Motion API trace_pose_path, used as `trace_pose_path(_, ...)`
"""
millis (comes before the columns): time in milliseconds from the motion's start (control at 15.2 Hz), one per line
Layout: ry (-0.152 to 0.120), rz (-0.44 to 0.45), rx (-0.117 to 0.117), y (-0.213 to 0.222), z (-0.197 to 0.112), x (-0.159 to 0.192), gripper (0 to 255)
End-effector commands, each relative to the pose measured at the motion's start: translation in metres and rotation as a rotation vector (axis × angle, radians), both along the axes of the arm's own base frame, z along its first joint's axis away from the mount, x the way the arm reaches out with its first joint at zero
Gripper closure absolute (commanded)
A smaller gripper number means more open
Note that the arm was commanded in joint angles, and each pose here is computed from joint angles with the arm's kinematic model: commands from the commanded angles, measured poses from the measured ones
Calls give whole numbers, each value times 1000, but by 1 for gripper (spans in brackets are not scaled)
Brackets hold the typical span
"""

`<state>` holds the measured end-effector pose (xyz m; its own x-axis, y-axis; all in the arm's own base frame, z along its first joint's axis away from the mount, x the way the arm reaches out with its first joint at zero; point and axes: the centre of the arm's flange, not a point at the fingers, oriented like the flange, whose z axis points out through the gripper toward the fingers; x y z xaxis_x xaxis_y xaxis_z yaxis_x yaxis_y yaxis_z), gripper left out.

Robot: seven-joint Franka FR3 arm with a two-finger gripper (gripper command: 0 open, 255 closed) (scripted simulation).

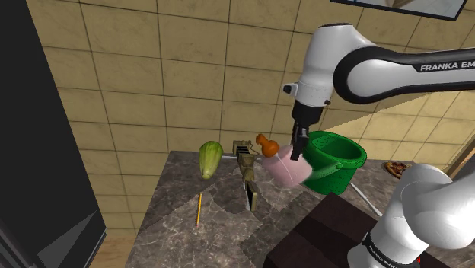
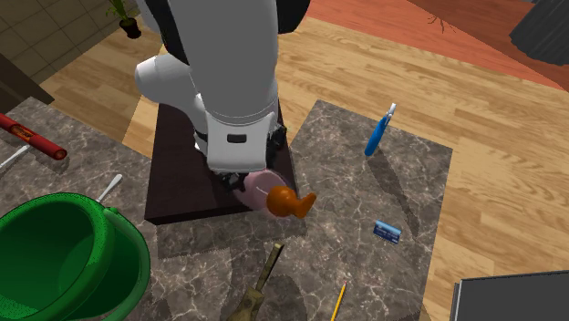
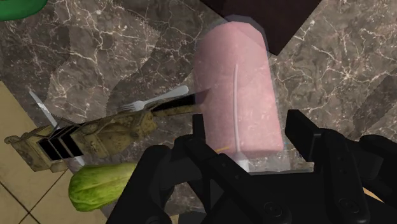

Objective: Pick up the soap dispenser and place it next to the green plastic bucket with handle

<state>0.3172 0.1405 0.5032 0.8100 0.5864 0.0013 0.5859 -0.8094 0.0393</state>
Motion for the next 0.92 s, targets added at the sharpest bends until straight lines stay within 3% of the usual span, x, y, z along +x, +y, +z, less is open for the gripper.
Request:
trace_pose_path(0,0,2,0,-29,1,4,255)
trace_pose_path(858,0,2,0,-198,1,39,255)
